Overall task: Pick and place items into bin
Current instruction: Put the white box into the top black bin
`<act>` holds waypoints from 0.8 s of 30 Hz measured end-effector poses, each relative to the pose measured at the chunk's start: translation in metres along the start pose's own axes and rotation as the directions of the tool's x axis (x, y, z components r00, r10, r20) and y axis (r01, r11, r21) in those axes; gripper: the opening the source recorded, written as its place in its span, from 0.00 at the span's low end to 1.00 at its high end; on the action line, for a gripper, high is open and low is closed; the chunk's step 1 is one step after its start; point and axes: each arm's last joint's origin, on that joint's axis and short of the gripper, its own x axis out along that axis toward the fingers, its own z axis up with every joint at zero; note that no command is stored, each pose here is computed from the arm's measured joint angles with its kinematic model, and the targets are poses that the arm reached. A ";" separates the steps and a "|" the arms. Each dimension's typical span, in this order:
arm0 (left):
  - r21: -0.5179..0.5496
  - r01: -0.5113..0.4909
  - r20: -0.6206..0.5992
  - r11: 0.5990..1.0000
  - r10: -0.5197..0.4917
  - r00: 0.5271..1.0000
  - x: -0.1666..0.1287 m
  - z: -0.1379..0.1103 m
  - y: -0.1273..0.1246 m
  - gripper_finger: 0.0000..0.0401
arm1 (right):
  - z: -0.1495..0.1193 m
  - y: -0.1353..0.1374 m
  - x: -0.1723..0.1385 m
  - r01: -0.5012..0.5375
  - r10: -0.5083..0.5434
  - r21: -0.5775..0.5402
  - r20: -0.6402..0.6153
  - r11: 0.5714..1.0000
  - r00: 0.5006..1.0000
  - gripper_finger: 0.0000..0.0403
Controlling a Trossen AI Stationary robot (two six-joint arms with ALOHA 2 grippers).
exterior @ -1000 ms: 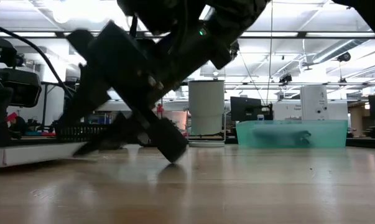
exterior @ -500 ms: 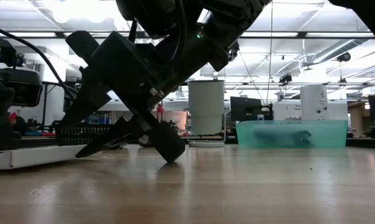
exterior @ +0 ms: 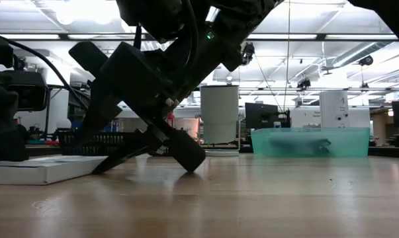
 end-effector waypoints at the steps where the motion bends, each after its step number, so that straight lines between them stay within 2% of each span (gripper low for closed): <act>1: 0.003 0.004 -0.001 1.000 -0.004 1.000 0.000 0.000 0.000 0.00 | 0.000 0.000 0.000 -0.001 0.001 0.000 -0.003 1.000 1.000 0.42; 4: 0.002 0.005 -0.004 1.000 -0.005 1.000 -0.001 0.000 0.000 0.00 | -0.001 0.000 -0.001 -0.012 0.012 -0.002 -0.040 1.000 0.999 0.42; 9: 0.006 -0.006 -0.011 1.000 0.006 1.000 0.000 0.000 0.002 0.00 | -0.003 -0.002 -0.007 -0.104 0.104 0.005 -0.086 0.995 0.991 0.42; 24: -0.021 -0.016 -0.023 1.000 0.016 1.000 -0.001 -0.001 0.007 0.00 | -0.002 -0.004 -0.007 -0.104 0.105 0.016 -0.053 0.994 0.993 0.40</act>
